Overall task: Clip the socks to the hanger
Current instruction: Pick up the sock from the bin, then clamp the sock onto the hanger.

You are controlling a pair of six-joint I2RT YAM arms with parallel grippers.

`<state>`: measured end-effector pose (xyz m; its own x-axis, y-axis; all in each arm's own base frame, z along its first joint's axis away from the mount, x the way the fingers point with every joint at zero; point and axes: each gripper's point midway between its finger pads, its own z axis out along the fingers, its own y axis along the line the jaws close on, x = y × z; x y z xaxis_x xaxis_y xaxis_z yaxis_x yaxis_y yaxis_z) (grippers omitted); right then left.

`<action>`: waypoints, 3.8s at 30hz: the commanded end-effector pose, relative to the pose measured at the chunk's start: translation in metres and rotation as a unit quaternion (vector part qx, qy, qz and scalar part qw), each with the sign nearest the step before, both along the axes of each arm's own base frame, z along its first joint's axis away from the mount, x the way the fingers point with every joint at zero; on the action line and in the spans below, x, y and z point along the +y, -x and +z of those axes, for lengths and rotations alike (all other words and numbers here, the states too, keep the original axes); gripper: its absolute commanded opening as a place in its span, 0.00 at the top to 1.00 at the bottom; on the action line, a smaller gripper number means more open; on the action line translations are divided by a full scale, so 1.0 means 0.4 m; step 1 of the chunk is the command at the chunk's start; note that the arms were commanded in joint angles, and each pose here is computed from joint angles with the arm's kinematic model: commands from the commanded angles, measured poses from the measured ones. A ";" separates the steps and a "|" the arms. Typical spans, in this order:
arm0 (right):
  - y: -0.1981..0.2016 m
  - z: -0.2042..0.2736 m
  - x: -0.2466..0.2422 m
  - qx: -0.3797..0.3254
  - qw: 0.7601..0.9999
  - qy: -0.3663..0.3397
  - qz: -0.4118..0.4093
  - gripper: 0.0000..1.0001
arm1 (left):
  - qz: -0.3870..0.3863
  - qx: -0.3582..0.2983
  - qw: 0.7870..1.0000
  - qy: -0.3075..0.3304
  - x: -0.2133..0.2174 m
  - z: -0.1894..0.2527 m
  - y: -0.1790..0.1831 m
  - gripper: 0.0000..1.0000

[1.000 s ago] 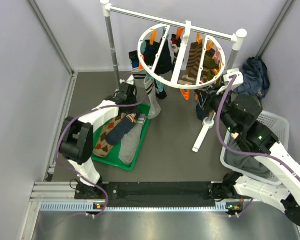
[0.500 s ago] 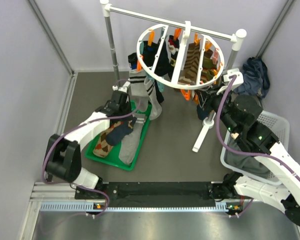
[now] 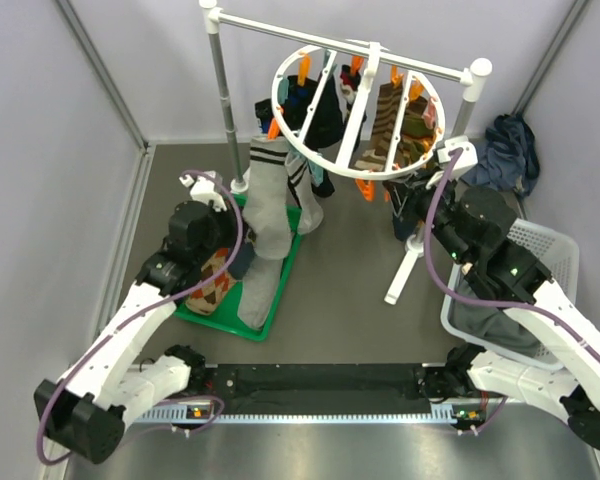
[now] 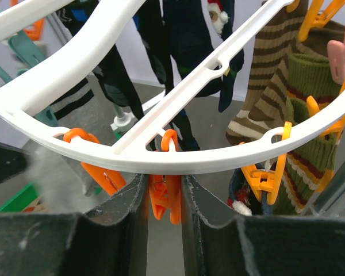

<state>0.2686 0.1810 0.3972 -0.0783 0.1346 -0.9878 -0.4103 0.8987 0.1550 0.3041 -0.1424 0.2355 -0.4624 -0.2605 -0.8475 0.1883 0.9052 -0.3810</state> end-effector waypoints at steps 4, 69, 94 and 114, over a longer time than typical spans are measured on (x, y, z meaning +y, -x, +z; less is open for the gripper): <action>0.021 0.046 0.021 -0.004 0.999 -0.032 0.029 1.00 | 0.022 -0.101 0.995 -0.002 0.054 0.146 0.036 1.00; 0.085 0.086 0.073 -0.012 0.983 -0.146 0.109 1.00 | -0.322 -0.269 0.878 0.230 -0.585 0.455 0.223 1.00; 0.085 0.100 0.078 -0.021 0.981 -0.155 0.115 1.00 | -0.335 -0.260 0.879 0.219 -0.607 0.445 0.220 1.00; 0.052 0.055 0.066 -0.011 0.988 -0.128 0.082 1.00 | -0.343 -0.286 0.862 0.241 -0.577 0.495 0.256 1.00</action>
